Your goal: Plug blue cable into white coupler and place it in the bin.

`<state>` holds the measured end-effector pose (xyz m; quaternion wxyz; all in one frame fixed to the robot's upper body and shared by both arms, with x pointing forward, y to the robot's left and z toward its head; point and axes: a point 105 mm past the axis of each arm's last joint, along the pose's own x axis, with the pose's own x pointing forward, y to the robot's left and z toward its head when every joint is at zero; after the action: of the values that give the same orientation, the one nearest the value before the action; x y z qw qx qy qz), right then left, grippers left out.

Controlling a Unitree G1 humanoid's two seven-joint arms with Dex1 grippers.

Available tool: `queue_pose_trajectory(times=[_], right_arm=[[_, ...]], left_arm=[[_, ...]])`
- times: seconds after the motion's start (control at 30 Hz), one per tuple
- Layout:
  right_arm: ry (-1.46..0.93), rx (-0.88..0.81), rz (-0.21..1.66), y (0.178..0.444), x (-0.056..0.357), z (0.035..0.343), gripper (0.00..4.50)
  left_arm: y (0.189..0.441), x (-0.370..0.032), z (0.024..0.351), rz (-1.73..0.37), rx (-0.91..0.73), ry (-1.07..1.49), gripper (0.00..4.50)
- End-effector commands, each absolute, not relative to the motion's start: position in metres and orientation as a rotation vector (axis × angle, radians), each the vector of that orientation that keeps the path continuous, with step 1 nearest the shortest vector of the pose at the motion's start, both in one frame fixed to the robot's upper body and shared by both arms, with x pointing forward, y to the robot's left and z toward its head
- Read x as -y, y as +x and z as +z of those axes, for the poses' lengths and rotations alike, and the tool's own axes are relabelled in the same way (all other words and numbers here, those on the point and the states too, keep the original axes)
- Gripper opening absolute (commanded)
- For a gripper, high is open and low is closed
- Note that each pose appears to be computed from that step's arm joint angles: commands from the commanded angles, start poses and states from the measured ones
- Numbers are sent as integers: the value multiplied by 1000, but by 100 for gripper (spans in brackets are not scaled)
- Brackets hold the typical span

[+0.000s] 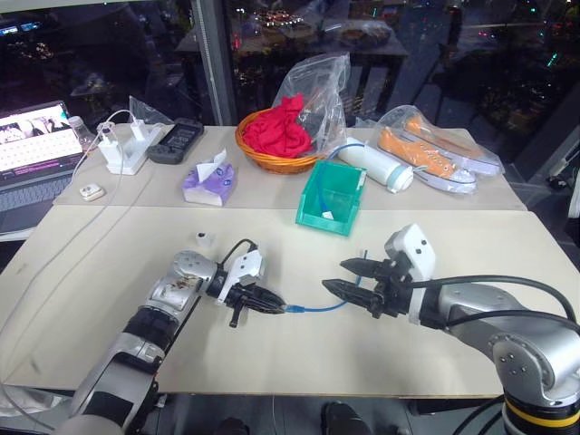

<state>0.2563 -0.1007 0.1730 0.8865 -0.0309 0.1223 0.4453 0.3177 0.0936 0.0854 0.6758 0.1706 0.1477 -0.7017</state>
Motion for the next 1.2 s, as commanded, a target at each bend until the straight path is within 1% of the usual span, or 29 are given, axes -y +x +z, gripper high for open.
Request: queue_pose_trajectory(times=[0.03,0.13,0.2,0.27,0.37,0.47,0.53,0.67,0.73,0.83,0.97,1.2], right_arm=[[85,-270,971,231,103,171,318],[275,-317,1051,204,96,164,318],[393,-343,1040,198,92,159,318],[504,-390,954,204,87,150,318],[728,-414,762,227,85,141,318],[901,-373,639,244,90,150,318],[966,-369,599,247,91,153,318],[961,-383,524,254,93,150,318],[935,-381,542,253,86,154,318],[922,-404,544,252,81,152,318],[908,-404,532,257,81,152,318],[923,-383,502,261,85,153,318]], left_arm=[[326,-85,117,-1493,-150,335,9],[323,-81,135,-1452,-64,290,9],[319,-78,141,-1430,-29,267,9],[314,-75,146,-1413,-4,249,9],[310,-70,150,-1382,23,234,9],[306,-66,149,-1371,24,225,9],[304,-64,149,-1367,23,220,9],[301,-60,152,-1370,32,212,9],[299,-57,151,-1379,33,217,9],[297,-54,152,-1390,38,223,9],[293,-47,156,-1423,52,238,9],[290,-46,151,-1445,40,268,9]])
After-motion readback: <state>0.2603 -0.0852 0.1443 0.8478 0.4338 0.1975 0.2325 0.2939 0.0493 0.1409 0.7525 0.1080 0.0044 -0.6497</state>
